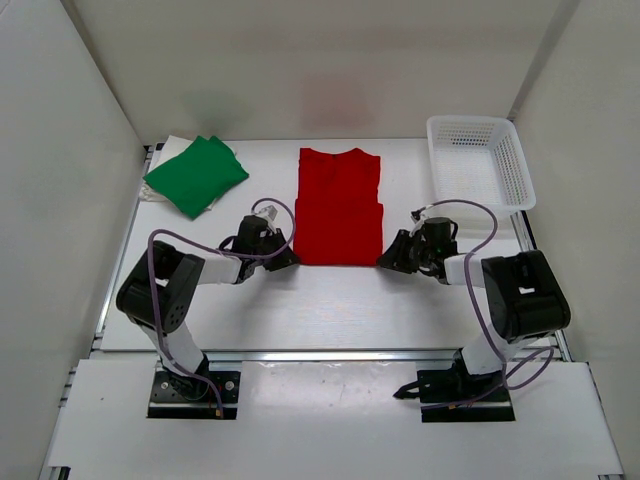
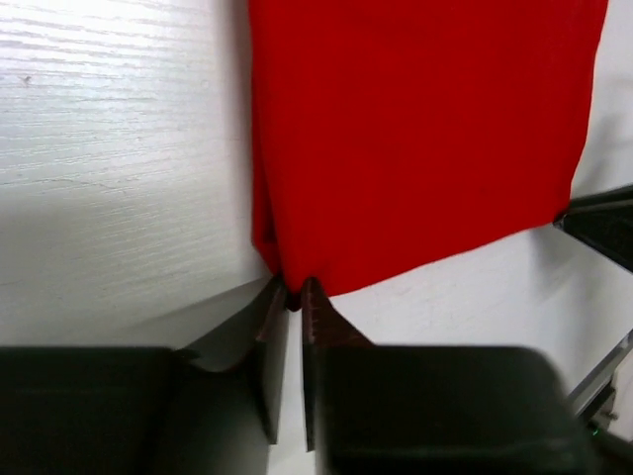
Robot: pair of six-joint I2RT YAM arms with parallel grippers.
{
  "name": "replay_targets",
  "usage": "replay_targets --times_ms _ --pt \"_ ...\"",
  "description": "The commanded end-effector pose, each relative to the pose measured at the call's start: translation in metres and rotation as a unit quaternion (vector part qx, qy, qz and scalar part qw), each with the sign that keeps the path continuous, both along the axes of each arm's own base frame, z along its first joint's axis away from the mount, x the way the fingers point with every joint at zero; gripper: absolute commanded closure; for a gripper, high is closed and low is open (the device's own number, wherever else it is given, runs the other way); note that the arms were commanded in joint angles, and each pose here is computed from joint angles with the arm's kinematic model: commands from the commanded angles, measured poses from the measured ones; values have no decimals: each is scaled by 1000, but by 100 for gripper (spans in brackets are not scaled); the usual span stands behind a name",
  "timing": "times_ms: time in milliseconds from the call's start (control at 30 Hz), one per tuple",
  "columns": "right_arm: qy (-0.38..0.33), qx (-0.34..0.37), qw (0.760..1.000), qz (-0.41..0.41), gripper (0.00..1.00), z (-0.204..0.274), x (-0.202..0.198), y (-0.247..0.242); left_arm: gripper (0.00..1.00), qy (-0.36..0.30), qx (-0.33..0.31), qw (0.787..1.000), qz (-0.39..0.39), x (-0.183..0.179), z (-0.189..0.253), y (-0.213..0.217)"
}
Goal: Fold and stack the t-shirts
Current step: Grab one side of the 2/3 rectangular tshirt with both arms
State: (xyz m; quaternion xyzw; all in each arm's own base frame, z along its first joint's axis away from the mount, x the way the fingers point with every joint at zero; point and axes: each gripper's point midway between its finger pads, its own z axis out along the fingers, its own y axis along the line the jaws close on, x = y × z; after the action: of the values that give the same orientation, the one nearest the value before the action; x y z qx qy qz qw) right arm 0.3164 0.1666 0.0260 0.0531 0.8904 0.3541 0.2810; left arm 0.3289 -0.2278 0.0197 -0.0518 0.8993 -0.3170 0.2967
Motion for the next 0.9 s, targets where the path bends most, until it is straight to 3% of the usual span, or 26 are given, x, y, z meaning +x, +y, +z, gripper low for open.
replay_targets --times_ms 0,133,333,433,533,567,633,700,733,867 --pt "-7 5 1000 2 80 1 8 3 83 -2 4 1000 5 7 1 -2" --pt "-16 9 1000 -2 100 1 14 5 100 -6 -5 1000 23 14 5 2" --pt "-19 4 1000 -9 100 10 -8 3 100 -22 18 1000 5 -12 20 10" --pt "0 -18 1000 12 100 -1 -55 8 100 -1 37 999 -6 -55 13 23" --pt "41 -71 996 29 100 -24 -118 6 100 9 61 997 -52 -120 3 21" --pt "26 -68 997 35 100 -16 -127 10 100 29 70 996 -54 -142 -10 29" --pt "74 -85 992 49 100 -34 -181 6 100 32 50 996 -65 -175 -5 33" --pt "60 -47 995 59 100 -17 -203 18 100 56 12 997 -52 -201 -4 38" --pt "85 -52 994 55 100 -21 -220 16 100 50 -6 997 -50 -208 7 39" --pt "28 8 998 48 100 33 -207 28 100 19 -50 998 -14 -195 46 53"
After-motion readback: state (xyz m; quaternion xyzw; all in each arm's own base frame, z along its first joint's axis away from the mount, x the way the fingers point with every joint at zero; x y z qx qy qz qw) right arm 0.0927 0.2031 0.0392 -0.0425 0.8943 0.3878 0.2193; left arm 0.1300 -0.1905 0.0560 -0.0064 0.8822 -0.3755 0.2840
